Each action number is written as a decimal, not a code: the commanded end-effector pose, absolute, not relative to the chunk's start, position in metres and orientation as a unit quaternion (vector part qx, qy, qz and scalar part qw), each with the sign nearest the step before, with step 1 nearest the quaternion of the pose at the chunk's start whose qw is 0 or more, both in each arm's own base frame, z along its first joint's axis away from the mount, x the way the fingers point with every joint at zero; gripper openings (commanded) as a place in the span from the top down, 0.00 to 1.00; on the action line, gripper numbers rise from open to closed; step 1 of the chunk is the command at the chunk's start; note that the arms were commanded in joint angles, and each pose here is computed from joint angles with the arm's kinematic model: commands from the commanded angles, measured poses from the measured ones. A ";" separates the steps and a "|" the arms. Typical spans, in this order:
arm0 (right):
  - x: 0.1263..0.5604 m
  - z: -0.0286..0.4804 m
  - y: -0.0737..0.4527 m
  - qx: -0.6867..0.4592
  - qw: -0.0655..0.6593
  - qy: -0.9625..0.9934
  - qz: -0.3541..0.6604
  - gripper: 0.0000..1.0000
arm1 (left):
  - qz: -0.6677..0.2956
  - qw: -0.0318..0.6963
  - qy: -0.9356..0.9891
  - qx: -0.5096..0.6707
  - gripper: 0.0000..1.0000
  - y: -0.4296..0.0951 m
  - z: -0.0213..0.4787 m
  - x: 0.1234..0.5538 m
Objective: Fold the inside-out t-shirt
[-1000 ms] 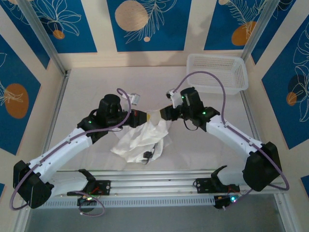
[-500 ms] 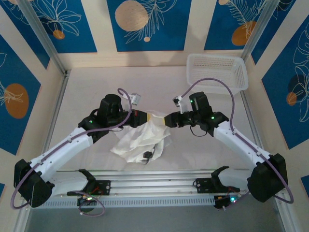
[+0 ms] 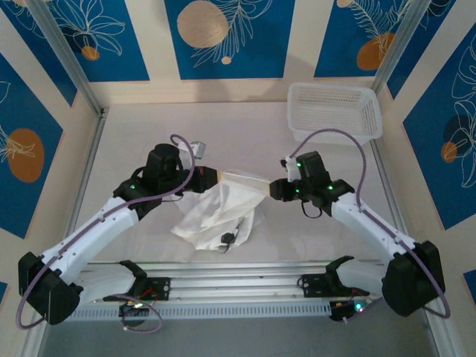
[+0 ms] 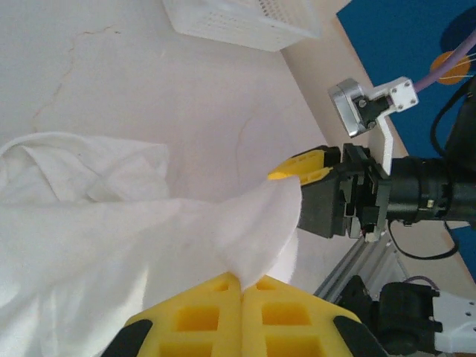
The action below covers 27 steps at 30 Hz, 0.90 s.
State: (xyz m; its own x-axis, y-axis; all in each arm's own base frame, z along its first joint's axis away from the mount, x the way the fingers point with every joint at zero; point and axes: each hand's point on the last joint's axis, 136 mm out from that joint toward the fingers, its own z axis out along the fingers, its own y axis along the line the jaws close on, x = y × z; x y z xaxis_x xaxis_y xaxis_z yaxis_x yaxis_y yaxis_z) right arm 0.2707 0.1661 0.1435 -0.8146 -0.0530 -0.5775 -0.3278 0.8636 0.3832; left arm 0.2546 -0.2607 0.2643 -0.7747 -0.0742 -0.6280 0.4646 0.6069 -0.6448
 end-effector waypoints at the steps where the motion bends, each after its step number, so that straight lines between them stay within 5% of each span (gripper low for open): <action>1: 0.255 0.136 0.161 -0.087 0.257 0.925 0.265 0.63 | -0.480 0.307 0.805 0.166 1.00 -0.287 0.284 0.245; 6: 0.248 0.158 0.175 -0.076 0.248 0.909 0.328 0.51 | -0.431 0.278 0.837 0.190 0.94 -0.315 0.255 0.249; 11: 0.257 0.198 0.147 -0.012 0.330 0.887 0.321 0.42 | -0.412 0.301 0.840 0.185 0.55 -0.308 0.250 0.254; 18: 0.259 0.236 0.151 -0.078 0.413 0.842 0.338 0.40 | -0.340 0.370 0.845 0.185 0.40 -0.259 0.252 0.243; 22: 0.256 0.220 0.175 -0.154 0.386 0.850 0.323 0.40 | -0.279 0.287 0.893 0.205 0.39 -0.241 0.196 0.223; 27: 0.257 0.170 0.177 -0.113 0.268 0.907 0.307 0.45 | -0.224 0.160 0.942 0.195 0.36 -0.229 0.122 0.196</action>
State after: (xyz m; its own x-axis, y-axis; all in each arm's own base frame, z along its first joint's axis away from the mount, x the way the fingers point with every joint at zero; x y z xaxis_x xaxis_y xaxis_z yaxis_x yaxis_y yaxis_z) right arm 0.2611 0.1763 0.1817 -0.7759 -0.0075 -0.6309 -0.4012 0.7775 0.4843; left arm 0.2232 -0.2518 0.1774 -0.7937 0.2051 -0.5726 0.4988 0.7583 -0.4197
